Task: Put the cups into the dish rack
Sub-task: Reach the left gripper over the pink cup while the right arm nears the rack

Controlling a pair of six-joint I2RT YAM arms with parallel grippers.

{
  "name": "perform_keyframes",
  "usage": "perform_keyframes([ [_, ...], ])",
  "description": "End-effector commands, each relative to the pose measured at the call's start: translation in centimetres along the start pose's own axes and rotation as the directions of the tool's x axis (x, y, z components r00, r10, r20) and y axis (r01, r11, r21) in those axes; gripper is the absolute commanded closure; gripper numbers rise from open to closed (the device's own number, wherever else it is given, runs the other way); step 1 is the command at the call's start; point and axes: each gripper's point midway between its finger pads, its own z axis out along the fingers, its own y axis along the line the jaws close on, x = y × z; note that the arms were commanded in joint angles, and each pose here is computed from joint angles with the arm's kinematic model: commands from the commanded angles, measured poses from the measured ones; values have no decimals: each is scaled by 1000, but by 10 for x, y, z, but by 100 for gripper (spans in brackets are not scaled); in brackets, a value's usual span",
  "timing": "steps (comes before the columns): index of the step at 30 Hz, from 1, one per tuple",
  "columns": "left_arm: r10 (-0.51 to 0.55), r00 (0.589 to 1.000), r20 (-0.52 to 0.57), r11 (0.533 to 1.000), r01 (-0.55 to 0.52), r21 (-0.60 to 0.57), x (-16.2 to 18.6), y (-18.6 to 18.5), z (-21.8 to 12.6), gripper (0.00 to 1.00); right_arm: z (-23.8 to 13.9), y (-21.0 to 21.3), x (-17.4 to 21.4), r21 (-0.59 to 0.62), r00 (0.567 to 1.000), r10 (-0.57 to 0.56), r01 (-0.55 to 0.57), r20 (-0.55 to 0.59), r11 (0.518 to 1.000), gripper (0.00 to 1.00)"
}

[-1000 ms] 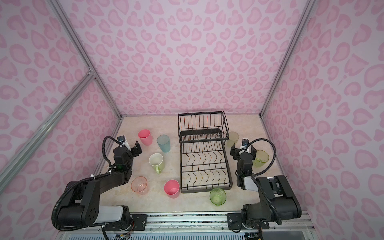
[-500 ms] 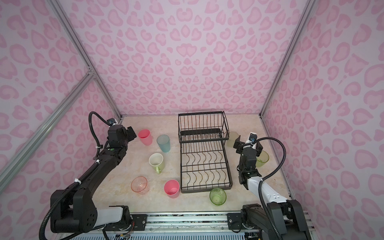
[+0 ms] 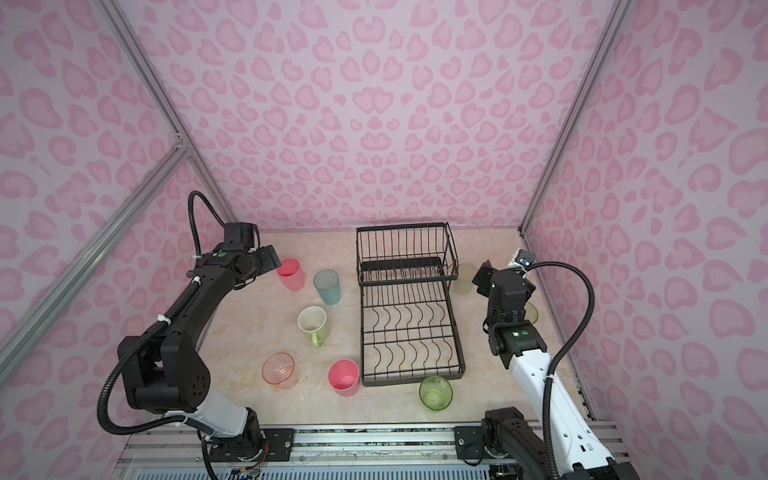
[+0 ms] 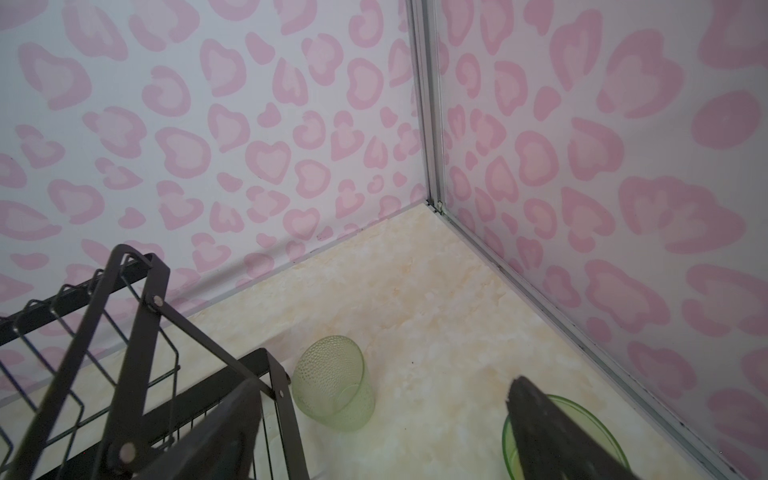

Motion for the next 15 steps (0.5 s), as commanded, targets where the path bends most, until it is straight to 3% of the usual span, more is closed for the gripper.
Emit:
perform_keyframes([
  [1, 37, 992, -122, 999, -35, 15, 19, -3, 6, 16, -9, 2, 34, -37, 979, -39, 32, -200, 999, 11],
  [10, 53, 973, -224, 998, -45, 42, 22, -10, 29, 23, -37, 31, 37, -193, 946, -109, 50, -306, 980, 15],
  [15, 45, 966, -255, 999, -37, 38, 28, -8, 45, 35, -50, 47, 36, -254, 940, -144, 64, -310, 965, 16],
])
